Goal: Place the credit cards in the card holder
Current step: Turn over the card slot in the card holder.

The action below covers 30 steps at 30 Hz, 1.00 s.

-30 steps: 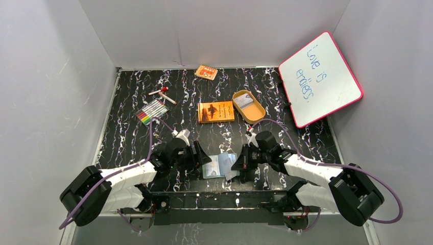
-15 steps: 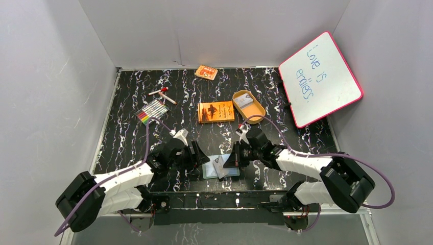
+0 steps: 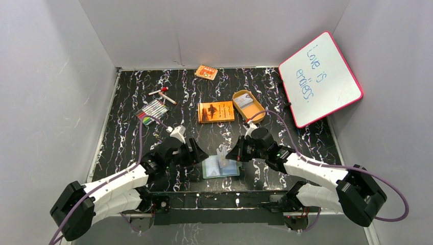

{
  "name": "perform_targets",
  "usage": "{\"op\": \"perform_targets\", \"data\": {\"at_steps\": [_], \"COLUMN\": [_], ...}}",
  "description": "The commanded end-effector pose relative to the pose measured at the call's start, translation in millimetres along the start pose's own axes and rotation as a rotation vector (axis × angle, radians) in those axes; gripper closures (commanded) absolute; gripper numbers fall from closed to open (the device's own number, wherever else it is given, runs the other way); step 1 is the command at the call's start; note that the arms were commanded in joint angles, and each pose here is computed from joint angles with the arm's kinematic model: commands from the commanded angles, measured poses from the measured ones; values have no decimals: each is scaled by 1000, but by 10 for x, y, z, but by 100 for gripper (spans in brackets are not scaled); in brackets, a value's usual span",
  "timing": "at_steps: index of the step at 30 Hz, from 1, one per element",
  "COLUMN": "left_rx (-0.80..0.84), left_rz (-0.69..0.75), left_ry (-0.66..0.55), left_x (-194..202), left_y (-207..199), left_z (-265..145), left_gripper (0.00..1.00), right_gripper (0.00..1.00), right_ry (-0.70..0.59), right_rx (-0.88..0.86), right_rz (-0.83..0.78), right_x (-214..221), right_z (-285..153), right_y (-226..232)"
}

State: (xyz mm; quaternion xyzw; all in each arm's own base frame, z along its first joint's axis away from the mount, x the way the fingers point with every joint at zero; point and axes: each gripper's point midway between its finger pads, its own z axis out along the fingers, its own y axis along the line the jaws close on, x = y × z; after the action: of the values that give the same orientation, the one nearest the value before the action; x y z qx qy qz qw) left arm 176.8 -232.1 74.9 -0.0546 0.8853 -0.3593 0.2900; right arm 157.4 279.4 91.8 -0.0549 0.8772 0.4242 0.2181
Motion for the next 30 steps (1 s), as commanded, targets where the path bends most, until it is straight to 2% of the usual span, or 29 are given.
{"op": "perform_targets", "data": {"at_steps": [1,6,16,30], "left_rx": [24,-1,-32,-57], "left_rz": [30,6,-19,-40], "left_ry": [-8,20,78,93], "left_x": [-105,-9,156,240], "left_y": [-152,-49,88,199], "left_z": [-1,50,140,170], "left_gripper": [35,40,45,53], "right_gripper": [100,100,100,100], "right_ry": [-117,-158,-117,-72], "right_rx": [6,-13,-13,-11], "right_rz": [26,60,77,103], "right_x": [-179,-224,-94,90], "right_z": [2,55,173,243], "right_y": [-5,-18,-97,-164]}}
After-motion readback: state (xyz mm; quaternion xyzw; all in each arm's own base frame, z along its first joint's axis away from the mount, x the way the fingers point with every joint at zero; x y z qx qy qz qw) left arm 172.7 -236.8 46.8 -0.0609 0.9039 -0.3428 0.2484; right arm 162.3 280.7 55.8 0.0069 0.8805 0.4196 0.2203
